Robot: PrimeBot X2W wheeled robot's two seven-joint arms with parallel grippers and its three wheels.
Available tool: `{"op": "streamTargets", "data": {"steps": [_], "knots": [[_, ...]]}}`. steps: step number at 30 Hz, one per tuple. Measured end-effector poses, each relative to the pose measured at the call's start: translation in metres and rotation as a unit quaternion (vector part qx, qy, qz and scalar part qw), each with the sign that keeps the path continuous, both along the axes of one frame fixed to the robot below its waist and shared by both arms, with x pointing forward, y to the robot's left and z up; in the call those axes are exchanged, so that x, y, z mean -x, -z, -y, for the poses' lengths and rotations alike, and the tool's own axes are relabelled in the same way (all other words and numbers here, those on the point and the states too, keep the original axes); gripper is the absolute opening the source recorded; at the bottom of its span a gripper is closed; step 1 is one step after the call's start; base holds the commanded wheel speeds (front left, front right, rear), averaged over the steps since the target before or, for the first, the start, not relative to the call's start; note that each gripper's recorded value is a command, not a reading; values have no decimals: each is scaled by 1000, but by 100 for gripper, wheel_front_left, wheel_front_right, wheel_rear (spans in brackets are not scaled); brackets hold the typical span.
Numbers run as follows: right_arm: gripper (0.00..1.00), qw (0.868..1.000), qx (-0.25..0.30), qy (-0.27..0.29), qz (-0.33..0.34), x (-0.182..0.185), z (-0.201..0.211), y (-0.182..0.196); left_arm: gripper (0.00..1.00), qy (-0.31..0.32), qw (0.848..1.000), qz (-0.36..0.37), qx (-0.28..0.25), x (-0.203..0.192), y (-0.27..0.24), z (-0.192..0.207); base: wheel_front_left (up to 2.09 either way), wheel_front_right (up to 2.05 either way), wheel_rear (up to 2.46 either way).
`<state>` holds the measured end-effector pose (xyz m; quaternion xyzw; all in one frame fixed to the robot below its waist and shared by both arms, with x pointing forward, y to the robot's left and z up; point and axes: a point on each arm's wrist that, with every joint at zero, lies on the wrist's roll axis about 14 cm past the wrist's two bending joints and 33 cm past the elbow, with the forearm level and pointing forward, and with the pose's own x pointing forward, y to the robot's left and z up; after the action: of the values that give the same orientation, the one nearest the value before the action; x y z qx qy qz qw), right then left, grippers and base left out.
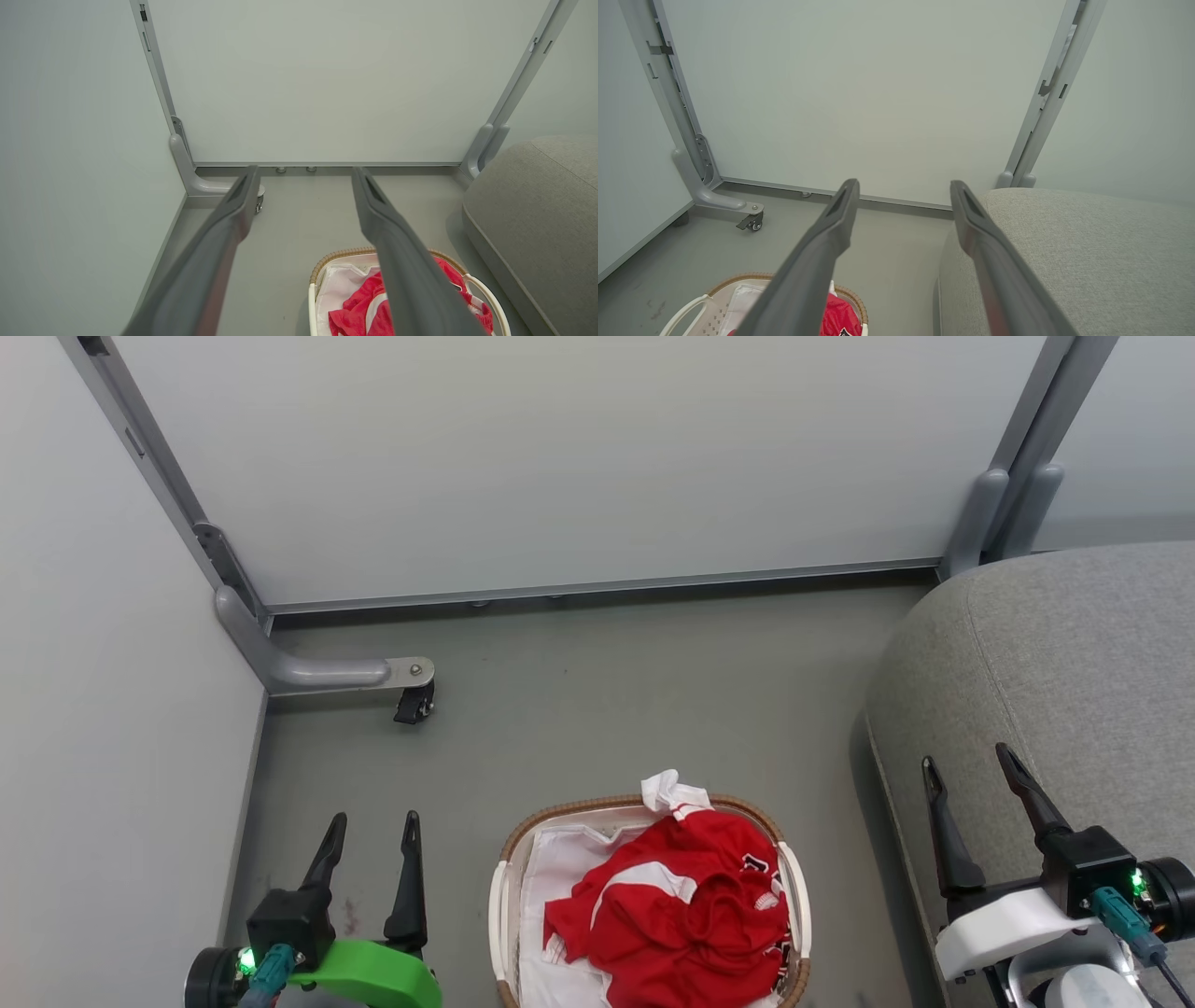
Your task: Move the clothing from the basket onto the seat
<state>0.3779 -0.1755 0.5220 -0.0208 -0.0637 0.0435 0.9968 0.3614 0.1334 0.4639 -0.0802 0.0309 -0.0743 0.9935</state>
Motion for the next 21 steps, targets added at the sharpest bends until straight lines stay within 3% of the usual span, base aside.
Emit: {"op": "streamTargets", "data": {"steps": [21], "knots": [[100, 1000, 0, 6, -4, -3, 4, 3, 100, 8, 1000, -9, 1, -3, 6, 5, 0, 0, 0]]}}
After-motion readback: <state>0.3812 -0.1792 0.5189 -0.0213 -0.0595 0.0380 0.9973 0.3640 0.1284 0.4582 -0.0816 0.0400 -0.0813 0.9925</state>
